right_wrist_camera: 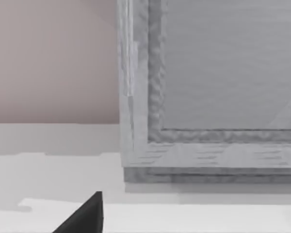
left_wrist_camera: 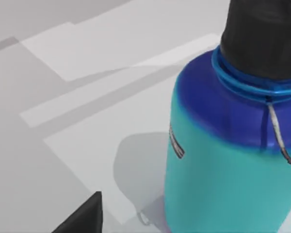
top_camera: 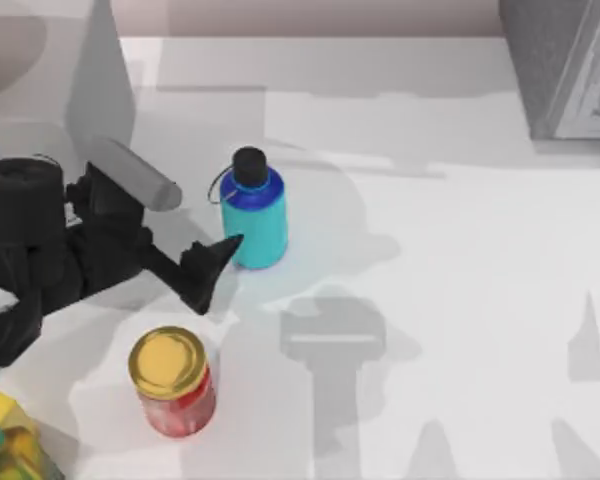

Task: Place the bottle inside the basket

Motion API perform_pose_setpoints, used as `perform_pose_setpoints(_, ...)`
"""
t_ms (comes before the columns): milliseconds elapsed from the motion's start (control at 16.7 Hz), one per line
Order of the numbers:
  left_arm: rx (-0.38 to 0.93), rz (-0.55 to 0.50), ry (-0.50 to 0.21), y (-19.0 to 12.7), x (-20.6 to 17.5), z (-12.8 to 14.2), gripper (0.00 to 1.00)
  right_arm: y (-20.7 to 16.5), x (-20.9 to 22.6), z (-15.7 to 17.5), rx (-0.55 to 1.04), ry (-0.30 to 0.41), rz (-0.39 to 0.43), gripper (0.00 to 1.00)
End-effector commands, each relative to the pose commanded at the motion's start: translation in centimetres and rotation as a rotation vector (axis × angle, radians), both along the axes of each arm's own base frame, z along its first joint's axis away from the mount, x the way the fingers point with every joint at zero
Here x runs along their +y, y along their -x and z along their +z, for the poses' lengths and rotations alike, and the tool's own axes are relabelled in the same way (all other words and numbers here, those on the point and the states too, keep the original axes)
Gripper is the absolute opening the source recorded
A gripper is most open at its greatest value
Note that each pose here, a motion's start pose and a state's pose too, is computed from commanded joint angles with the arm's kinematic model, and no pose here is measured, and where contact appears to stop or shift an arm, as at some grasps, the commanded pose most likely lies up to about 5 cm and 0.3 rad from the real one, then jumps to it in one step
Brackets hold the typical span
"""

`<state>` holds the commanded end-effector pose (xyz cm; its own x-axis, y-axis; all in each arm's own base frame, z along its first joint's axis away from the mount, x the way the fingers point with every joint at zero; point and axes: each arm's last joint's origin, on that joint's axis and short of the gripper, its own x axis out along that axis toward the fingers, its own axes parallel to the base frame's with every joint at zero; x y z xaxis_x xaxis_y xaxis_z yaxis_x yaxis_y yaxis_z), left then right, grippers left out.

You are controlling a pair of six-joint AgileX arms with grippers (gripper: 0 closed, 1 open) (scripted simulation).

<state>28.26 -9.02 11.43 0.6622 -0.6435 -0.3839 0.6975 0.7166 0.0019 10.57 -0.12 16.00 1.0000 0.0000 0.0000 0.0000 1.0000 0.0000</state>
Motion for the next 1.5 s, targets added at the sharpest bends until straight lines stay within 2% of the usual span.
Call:
perform_pose_setpoints(120,0.004,-0.030,-0.001,-0.2,-0.4,-0.7,1.00,0.0,0.0,0.0,0.000,0.000,0.000,1.00)
perform_pose_setpoints(480,0.009,-0.027,-0.002,-0.2,-0.4,-0.8,1.00,0.0,0.0,0.0,0.000,0.000,0.000,1.00)
perform_pose_setpoints(960,0.005,-0.034,-0.001,-4.2,-4.5,-3.0,1.00,0.0,0.0,0.0,0.000,0.000,0.000,1.00)
perform_pose_setpoints(1320,0.005,-0.033,-0.001,-4.7,-5.1,-3.4,1.00,0.0,0.0,0.0,0.000,0.000,0.000,1.00)
perform_pose_setpoints(1500,0.005,-0.033,-0.001,-4.7,-5.1,-3.4,0.77,0.0,0.0,0.0,0.000,0.000,0.000,1.00)
